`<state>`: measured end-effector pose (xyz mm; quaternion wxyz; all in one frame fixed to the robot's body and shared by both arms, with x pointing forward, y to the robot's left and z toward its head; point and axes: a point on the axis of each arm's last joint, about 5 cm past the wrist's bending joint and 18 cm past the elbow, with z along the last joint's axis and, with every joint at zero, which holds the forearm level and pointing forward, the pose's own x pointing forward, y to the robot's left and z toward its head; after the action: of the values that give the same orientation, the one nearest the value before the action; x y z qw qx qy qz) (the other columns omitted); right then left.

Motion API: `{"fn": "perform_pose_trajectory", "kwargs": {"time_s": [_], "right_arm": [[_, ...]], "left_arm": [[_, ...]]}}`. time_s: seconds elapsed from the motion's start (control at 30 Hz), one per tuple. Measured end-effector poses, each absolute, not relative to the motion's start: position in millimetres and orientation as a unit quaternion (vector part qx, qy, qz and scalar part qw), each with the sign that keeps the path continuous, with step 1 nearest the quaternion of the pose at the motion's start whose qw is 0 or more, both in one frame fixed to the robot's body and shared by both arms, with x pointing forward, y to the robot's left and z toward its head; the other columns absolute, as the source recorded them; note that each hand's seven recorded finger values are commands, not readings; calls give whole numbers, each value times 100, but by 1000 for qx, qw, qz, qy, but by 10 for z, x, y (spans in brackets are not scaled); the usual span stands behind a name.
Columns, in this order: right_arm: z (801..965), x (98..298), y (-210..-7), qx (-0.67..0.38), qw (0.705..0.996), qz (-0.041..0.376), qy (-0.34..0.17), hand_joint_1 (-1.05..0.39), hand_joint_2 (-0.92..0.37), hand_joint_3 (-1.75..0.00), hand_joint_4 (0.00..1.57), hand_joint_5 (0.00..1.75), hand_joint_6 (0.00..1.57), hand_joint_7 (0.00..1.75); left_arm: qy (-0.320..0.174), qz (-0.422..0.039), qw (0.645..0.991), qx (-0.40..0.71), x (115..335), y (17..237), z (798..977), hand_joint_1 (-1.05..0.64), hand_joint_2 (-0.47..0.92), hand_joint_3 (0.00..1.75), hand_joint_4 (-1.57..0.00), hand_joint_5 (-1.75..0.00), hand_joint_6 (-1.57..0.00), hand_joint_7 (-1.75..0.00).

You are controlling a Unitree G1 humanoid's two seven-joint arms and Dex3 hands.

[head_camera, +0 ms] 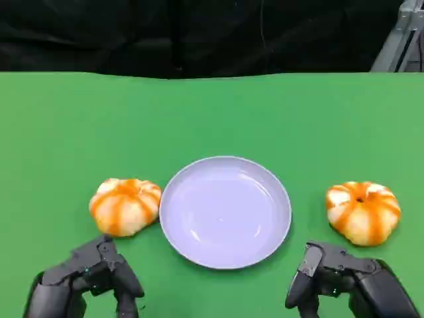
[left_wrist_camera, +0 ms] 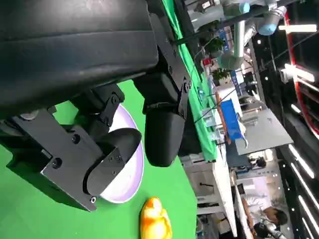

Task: Grasp the bread from the table and place it into the plate.

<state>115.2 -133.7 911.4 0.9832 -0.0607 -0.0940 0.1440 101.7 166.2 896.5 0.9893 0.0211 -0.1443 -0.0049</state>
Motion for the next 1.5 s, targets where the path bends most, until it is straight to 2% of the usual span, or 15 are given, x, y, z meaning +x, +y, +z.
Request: {"fn": "perform_pose_trajectory", "kwargs": {"time_s": [0.5,0.67,0.77,0.87,0.9,0.93,0.97,1.03,1.1,1.27,1.37,1.5], "right_arm": [[9114,1153,-1337,-58,983,145,-94,9,-35,-139,87,164,77,141],[9113,1152,-1336,-58,983,145,-94,9,-35,-139,87,164,77,140],[9112,1150,-1334,-58,983,145,-93,9,-35,-139,87,163,77,140],[9111,1148,-1330,-58,983,145,-93,9,-35,-139,88,163,77,140],[9111,1148,-1330,-59,983,145,-93,9,-35,-140,88,163,77,140],[9111,1147,-1329,-59,983,145,-93,8,-35,-140,88,163,77,140],[9111,1147,-1326,-60,983,145,-93,8,-35,-139,88,163,77,140],[9111,1147,-1319,-60,983,147,-93,8,-35,-140,88,164,77,140],[9111,1146,-1317,-60,983,147,-93,8,-35,-140,87,164,76,141],[9111,1145,-1313,-61,983,147,-93,8,-34,-141,87,164,76,141],[9111,1145,-1309,-61,983,148,-93,9,-34,-141,87,164,76,141],[9114,1144,-1302,-59,983,147,-92,9,-35,-139,88,163,76,141]], "left_arm": [[-143,-5,990,20,1017,1662,8964,-5,36,143,-91,-175,-81,-162],[-141,-5,990,22,1018,1663,8963,-5,35,144,-84,-173,-77,-159],[-127,-7,992,24,1025,1672,8957,-7,45,127,-71,-160,-68,-131],[-108,-12,994,24,1033,1688,8962,-7,48,123,-69,-157,-67,-124],[-105,-14,994,24,1034,1691,8964,-10,54,106,-57,-134,-56,-99],[-98,-17,995,33,1041,1693,8978,-12,59,94,-51,-124,-52,-84],[-87,-24,994,57,1062,1700,9003,-14,63,82,-46,-117,-49,-74],[-71,-39,990,117,1131,1727,9072,-23,80,43,-33,-105,-46,-51],[-67,-50,980,182,1217,1756,9156,-30,90,21,-25,-100,-45,-38],[-57,-51,953,294,1397,1779,9309,-41,92,11,-22,-89,-44,-25],[-59,-45,927,367,1489,1786,9370,-49,92,16,-19,-79,-42,-16],[-66,-64,862,498,1631,1766,9431,-54,92,18,-10,-73,-36,-10]]}}
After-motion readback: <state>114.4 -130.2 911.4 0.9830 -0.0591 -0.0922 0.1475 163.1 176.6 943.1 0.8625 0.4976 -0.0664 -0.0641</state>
